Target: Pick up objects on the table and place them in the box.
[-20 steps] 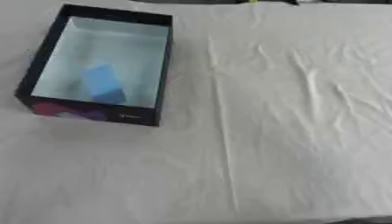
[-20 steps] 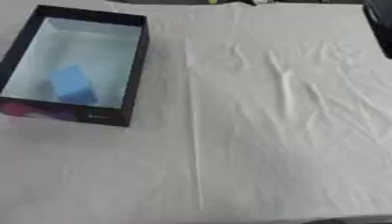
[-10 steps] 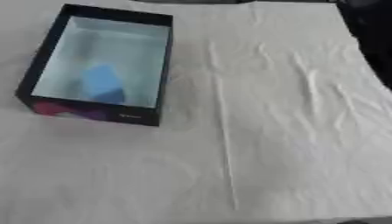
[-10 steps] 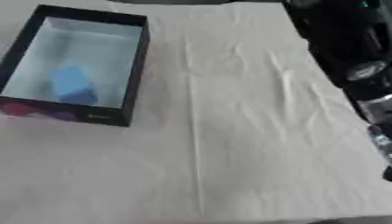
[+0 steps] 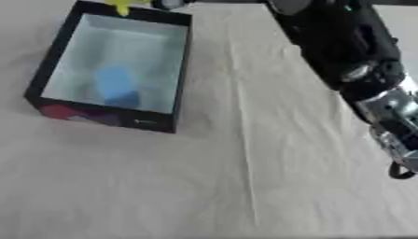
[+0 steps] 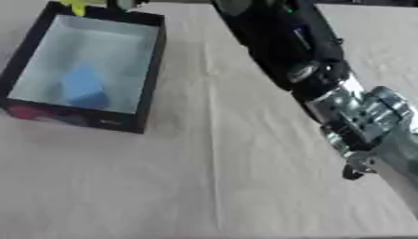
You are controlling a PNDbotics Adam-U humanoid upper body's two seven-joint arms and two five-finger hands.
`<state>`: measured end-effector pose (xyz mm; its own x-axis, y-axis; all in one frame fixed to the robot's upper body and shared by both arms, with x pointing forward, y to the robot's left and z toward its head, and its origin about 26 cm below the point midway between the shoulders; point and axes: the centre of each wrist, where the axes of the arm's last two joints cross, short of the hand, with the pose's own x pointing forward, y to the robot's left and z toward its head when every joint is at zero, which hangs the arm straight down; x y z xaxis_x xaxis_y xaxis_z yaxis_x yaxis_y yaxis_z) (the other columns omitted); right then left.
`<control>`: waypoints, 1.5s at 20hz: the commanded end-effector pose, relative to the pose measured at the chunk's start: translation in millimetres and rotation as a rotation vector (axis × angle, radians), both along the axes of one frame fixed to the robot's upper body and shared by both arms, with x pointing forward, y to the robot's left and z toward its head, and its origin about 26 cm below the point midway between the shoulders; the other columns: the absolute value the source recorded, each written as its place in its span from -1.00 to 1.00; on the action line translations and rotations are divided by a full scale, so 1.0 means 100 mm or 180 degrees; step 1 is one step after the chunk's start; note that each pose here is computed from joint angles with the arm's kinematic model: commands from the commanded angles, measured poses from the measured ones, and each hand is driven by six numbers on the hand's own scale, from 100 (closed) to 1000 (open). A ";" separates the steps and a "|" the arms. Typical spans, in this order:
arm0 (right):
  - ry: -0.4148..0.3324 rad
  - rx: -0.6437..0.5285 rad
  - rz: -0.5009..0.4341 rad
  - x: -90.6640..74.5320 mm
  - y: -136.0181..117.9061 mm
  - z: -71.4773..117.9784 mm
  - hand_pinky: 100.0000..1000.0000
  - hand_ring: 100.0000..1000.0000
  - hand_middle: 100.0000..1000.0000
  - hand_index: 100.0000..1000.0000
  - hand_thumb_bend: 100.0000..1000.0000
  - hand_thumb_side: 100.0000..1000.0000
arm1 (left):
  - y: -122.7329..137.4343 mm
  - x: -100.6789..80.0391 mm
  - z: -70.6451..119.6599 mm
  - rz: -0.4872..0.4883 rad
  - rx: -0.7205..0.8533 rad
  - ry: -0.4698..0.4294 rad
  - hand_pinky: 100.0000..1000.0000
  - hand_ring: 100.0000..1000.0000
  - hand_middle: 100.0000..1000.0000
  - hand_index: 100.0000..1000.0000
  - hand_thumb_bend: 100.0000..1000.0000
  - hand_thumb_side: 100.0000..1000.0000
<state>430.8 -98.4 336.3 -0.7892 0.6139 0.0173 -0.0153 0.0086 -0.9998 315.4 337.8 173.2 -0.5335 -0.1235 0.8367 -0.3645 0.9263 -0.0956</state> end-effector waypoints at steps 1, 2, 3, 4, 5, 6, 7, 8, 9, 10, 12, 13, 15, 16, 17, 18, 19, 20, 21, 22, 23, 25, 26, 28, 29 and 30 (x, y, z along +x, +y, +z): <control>-0.0016 -0.0025 0.0048 0.03 0.25 -0.06 0.68 0.31 -0.05 0.28 -0.37 -0.94 | 0.02 -0.02 0.15 0.0070 0.0016 -0.0185 0.58 0.22 0.58 0.59 -0.26 0.27; 0.0023 -0.0028 0.0051 0.06 0.33 -0.13 0.68 0.31 -0.05 0.28 -0.38 -0.94 | 0.02 -0.02 0.17 0.0090 -0.0001 -0.0210 0.58 0.22 0.58 0.59 -0.26 0.27; 0.0067 -0.0036 0.0052 0.08 0.41 -0.20 0.68 0.30 -0.05 0.28 -0.38 -0.94 | 0.02 -0.02 0.18 0.0102 -0.0015 -0.0236 0.58 0.23 0.58 0.59 -0.26 0.27; 0.0097 -0.0048 0.0050 0.10 0.47 -0.26 0.68 0.30 -0.05 0.28 -0.38 -0.95 | 0.01 -0.02 0.19 0.0105 -0.0024 -0.0255 0.58 0.23 0.58 0.59 -0.26 0.28; 0.0115 -0.0056 0.0045 0.11 0.52 -0.33 0.68 0.30 -0.05 0.28 -0.39 -0.96 | 0.00 -0.01 0.20 0.0105 -0.0031 -0.0272 0.59 0.23 0.58 0.59 -0.26 0.27; 0.0116 -0.0062 0.0036 0.13 0.56 -0.37 0.68 0.30 -0.06 0.28 -0.40 -0.96 | -0.01 -0.01 0.21 0.0107 -0.0038 -0.0285 0.59 0.23 0.58 0.59 -0.26 0.27; 0.0113 -0.0063 0.0017 0.15 0.58 -0.42 0.68 0.29 -0.06 0.28 -0.41 -0.97 | -0.01 -0.01 0.22 0.0111 -0.0044 -0.0296 0.59 0.24 0.58 0.59 -0.25 0.27; 0.0109 -0.0063 -0.0011 0.17 0.59 -0.46 0.68 0.29 -0.05 0.28 -0.41 -0.98 | -0.02 -0.01 0.22 0.0118 -0.0048 -0.0305 0.60 0.24 0.58 0.59 -0.25 0.27; 0.0111 -0.0059 -0.0050 0.19 0.60 -0.51 0.68 0.29 -0.05 0.29 -0.36 -1.00 | -0.02 0.00 0.23 0.0123 -0.0051 -0.0313 0.60 0.24 0.58 0.59 -0.25 0.27; 0.0107 -0.0063 -0.0085 0.21 0.60 -0.55 0.68 0.30 -0.04 0.29 -0.40 -0.98 | -0.03 0.00 0.23 0.0127 -0.0053 -0.0321 0.60 0.24 0.58 0.59 -0.25 0.27; 0.0113 -0.0119 -0.0125 0.24 0.61 -0.66 0.69 0.33 0.00 0.34 -0.34 -0.99 | -0.03 0.00 0.24 0.0131 -0.0059 -0.0334 0.60 0.24 0.58 0.59 -0.26 0.28; 0.0118 -0.0157 -0.0126 0.26 0.62 -0.71 0.73 0.47 0.19 0.51 -0.31 -1.00 | -0.03 0.00 0.24 0.0129 -0.0061 -0.0336 0.60 0.23 0.58 0.59 -0.26 0.28; 0.0098 -0.0205 -0.0079 0.27 0.61 -0.75 0.78 0.63 0.45 0.70 -0.23 -0.64 | -0.04 0.00 0.23 0.0125 -0.0060 -0.0328 0.59 0.23 0.58 0.59 -0.26 0.27; 0.0064 -0.0203 -0.0049 0.27 0.61 -0.74 0.80 0.66 0.49 0.74 -0.19 -0.54 | -0.04 0.00 0.23 0.0121 -0.0057 -0.0317 0.59 0.23 0.58 0.59 -0.26 0.27; 0.0011 -0.0185 -0.0025 0.27 0.60 -0.72 0.84 0.74 0.56 0.80 -0.09 -0.37 | -0.04 0.00 0.22 0.0114 -0.0053 -0.0306 0.59 0.22 0.58 0.59 -0.26 0.27; -0.0057 -0.0156 -0.0006 0.26 0.59 -0.68 0.85 0.76 0.58 0.82 -0.04 -0.33 | -0.04 0.00 0.22 0.0106 -0.0047 -0.0296 0.59 0.22 0.58 0.59 -0.25 0.27; -0.0114 -0.0126 0.0005 0.26 0.58 -0.66 0.85 0.75 0.58 0.82 0.04 -0.27 | -0.03 0.00 0.21 0.0102 -0.0043 -0.0287 0.59 0.22 0.58 0.59 -0.25 0.27; -0.0165 -0.0090 0.0004 0.25 0.56 -0.63 0.84 0.75 0.58 0.82 0.04 -0.27 | -0.03 0.00 0.21 0.0102 -0.0040 -0.0277 0.59 0.22 0.58 0.59 -0.26 0.27; -0.0191 -0.0058 0.0002 0.25 0.55 -0.62 0.84 0.74 0.57 0.82 0.02 -0.28 | -0.03 0.00 0.21 0.0104 -0.0039 -0.0272 0.59 0.22 0.58 0.59 -0.25 0.27; -0.0201 -0.0022 0.0001 0.25 0.54 -0.60 0.84 0.73 0.57 0.82 0.01 -0.30 | -0.02 0.00 0.20 0.0106 -0.0038 -0.0270 0.59 0.22 0.58 0.59 -0.25 0.27; -0.0220 0.0005 -0.0006 0.25 0.52 -0.58 0.84 0.73 0.57 0.82 -0.01 -0.32 | -0.02 0.00 0.20 0.0110 -0.0036 -0.0267 0.59 0.22 0.58 0.59 -0.25 0.27; -0.0244 0.0099 -0.0014 0.24 0.47 -0.52 0.84 0.71 0.57 0.81 -0.08 -0.40 | -0.01 -0.01 0.19 0.0123 -0.0030 -0.0257 0.59 0.22 0.57 0.59 -0.25 0.27; -0.0269 0.0161 -0.0025 0.23 0.43 -0.47 0.84 0.71 0.57 0.81 -0.10 -0.43 | 0.00 -0.01 0.18 0.0133 -0.0026 -0.0246 0.59 0.22 0.57 0.59 -0.25 0.27; -0.0332 0.0280 -0.0055 0.20 0.31 -0.36 0.83 0.69 0.56 0.80 -0.16 -0.52 | 0.02 -0.02 0.16 0.0160 -0.0016 -0.0217 0.59 0.22 0.57 0.59 -0.26 0.27; -0.0380 0.0346 -0.0084 0.19 0.22 -0.29 0.84 0.68 0.56 0.80 -0.16 -0.56 | 0.04 -0.03 0.14 0.0182 -0.0008 -0.0196 0.59 0.22 0.57 0.59 -0.26 0.26; -0.0433 0.0414 -0.0112 0.18 0.11 -0.23 0.84 0.67 0.55 0.80 -0.16 -0.56 | 0.06 -0.04 0.12 0.0207 0.0000 -0.0172 0.59 0.21 0.57 0.59 -0.26 0.26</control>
